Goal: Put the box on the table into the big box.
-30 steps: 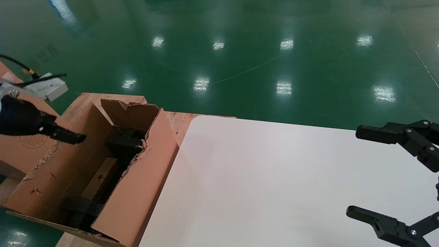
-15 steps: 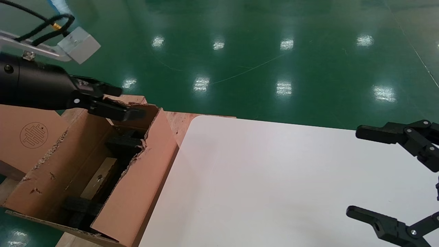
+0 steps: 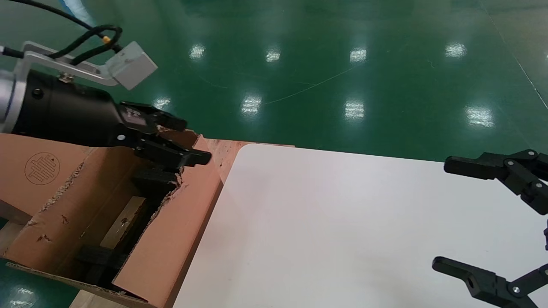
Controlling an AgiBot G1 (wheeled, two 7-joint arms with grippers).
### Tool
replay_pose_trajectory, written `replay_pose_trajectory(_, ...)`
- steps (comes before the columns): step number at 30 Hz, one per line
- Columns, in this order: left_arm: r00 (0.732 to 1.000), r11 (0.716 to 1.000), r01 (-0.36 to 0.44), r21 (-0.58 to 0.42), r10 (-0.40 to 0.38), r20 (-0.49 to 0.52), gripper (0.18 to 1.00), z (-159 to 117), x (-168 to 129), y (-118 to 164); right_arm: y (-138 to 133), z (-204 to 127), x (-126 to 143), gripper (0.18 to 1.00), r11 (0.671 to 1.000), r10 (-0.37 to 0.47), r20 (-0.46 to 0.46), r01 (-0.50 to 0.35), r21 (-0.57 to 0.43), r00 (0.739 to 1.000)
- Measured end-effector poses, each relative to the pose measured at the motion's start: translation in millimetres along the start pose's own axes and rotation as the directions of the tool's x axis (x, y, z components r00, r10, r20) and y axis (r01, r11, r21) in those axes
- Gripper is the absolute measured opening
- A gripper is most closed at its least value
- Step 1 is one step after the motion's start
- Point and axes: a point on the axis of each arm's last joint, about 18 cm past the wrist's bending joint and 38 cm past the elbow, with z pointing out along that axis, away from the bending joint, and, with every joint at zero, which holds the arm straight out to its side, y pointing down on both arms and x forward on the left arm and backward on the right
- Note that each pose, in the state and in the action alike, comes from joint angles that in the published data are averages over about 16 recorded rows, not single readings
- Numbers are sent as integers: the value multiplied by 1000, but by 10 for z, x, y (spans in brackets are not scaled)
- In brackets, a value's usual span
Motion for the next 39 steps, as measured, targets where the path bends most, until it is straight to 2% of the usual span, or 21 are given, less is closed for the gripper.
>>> replay_pose_trajectory(9,983,992,-115,52,122,-139,1001,263,229,-108,0,0,0,1001,1000,0,0,0,0,1000)
replay_pose_trajectory(20,923,961,-210,178,255,-289,1001,531,509,-159,0,0,0,1001,1000,0,0,0,0,1000)
replay_pose_trajectory(30,855,914,-236,330,357,-377,1001,693,719,-119,0,0,0,1001,1000,0,0,0,0,1000)
replay_pose_trajectory(39,805,853,-216,476,431,-407,1001,764,849,-9,0,0,0,1001,1000,0,0,0,0,1000)
